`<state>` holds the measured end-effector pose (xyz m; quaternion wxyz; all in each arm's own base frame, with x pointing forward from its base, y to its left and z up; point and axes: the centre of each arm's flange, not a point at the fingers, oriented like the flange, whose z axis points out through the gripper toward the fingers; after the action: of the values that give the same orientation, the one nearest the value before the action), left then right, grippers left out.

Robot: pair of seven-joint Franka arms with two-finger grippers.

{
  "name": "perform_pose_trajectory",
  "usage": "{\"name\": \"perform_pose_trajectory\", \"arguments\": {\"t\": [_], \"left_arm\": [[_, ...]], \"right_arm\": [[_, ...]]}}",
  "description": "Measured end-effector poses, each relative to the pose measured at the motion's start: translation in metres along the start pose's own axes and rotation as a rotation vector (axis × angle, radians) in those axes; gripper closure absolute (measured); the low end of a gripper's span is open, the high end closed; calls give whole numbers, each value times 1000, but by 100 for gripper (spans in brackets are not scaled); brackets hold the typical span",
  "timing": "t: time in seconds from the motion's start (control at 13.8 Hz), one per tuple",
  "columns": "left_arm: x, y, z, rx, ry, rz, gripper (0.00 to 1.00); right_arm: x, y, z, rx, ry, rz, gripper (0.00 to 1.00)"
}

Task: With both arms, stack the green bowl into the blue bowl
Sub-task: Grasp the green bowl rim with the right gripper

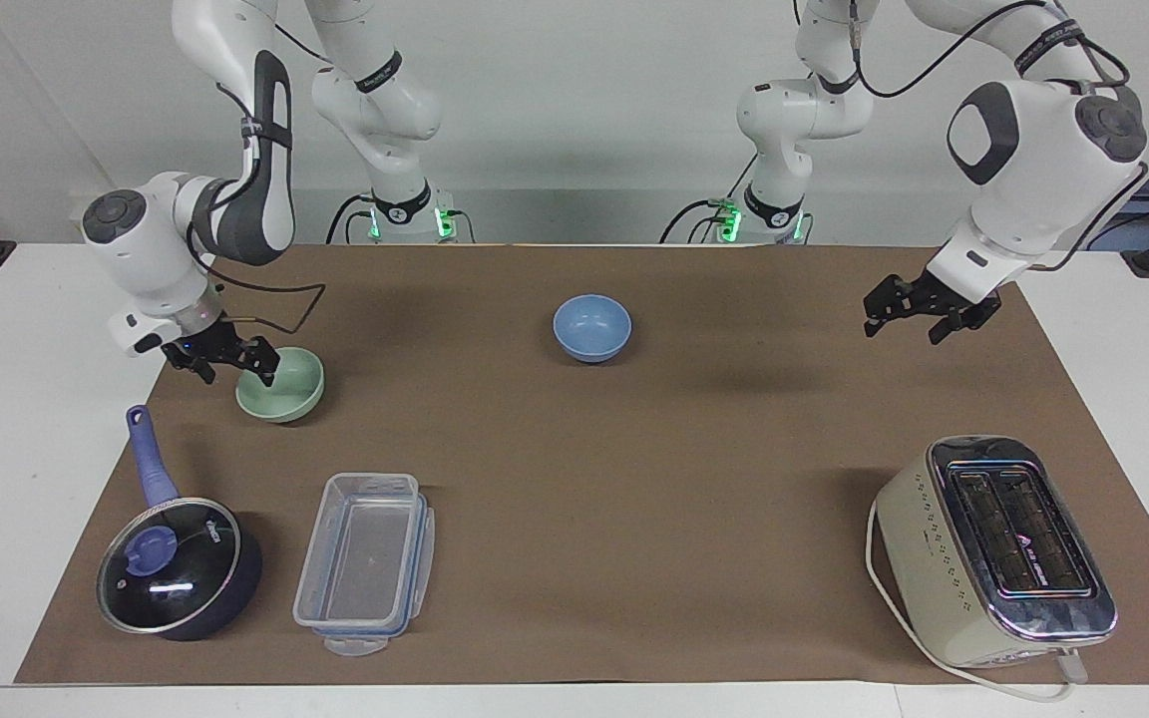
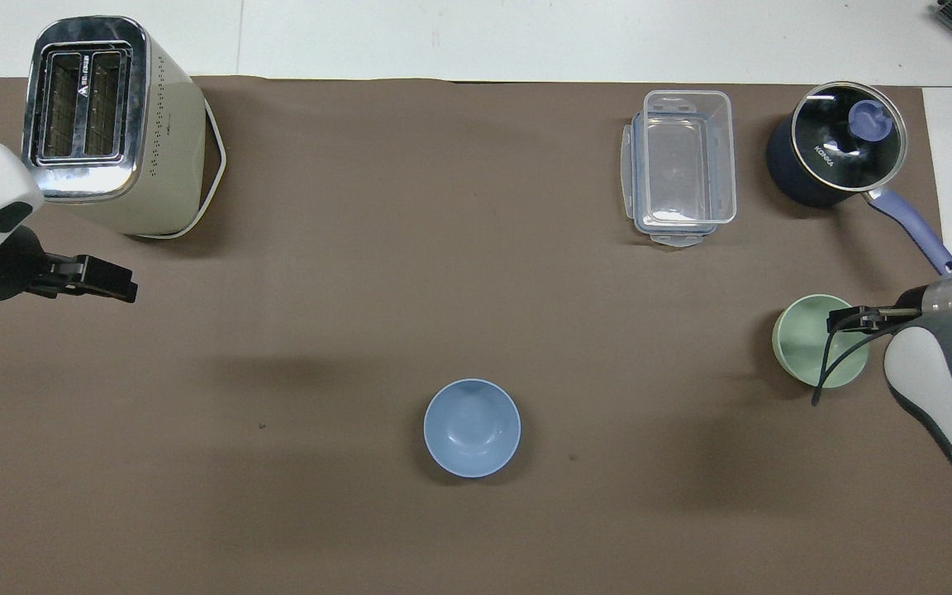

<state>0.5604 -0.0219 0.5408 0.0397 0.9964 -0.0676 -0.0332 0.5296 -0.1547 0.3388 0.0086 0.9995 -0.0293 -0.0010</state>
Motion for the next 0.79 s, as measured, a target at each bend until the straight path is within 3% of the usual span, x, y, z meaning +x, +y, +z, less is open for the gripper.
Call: {"name": "perform_pose_trajectory", "arguments": {"t": [0.22, 0.51, 0.65, 0.79], "left_arm": [[-9, 5, -40, 18, -27, -7, 0], [-12, 8, -54, 29, -27, -81, 0], [-12, 9, -54, 30, -30, -94, 0], [-12, 9, -54, 30, -30, -99, 0]], "right_arm": [[-8, 12, 23, 7, -15, -30, 0], [-11, 19, 25, 9, -21, -41, 0], [-12, 18, 25, 10, -27, -46, 7], [-12, 17, 22, 11, -31, -56, 27]]}}
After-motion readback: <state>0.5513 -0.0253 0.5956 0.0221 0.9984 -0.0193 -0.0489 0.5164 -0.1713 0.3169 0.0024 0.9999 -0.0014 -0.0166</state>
